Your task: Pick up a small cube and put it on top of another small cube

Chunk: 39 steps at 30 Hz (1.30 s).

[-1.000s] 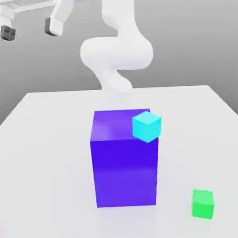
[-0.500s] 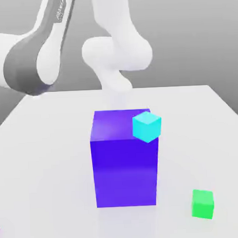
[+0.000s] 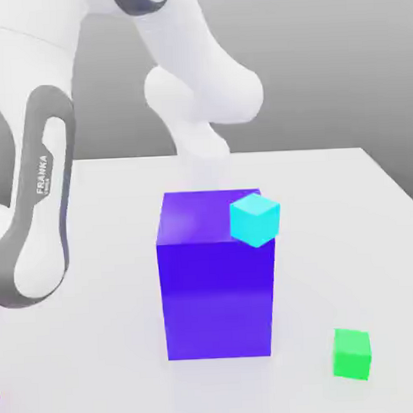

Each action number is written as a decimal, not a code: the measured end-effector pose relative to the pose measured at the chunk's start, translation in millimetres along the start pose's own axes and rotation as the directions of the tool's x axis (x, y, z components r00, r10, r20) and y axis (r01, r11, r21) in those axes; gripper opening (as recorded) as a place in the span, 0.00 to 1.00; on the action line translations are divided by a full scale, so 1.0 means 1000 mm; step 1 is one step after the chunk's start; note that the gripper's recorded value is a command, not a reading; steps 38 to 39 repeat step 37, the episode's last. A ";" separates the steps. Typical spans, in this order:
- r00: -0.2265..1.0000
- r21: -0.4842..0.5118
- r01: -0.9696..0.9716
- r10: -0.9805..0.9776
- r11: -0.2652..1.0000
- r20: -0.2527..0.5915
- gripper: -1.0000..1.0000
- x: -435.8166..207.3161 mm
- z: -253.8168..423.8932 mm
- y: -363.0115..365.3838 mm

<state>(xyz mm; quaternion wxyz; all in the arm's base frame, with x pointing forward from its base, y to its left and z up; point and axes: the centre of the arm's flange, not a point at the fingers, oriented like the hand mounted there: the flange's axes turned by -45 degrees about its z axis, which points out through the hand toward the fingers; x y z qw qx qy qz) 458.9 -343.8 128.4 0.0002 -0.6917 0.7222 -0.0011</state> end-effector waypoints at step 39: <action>0.189 0.003 0.982 -0.982 0.189 0.000 1.00 -0.552 -0.058 0.077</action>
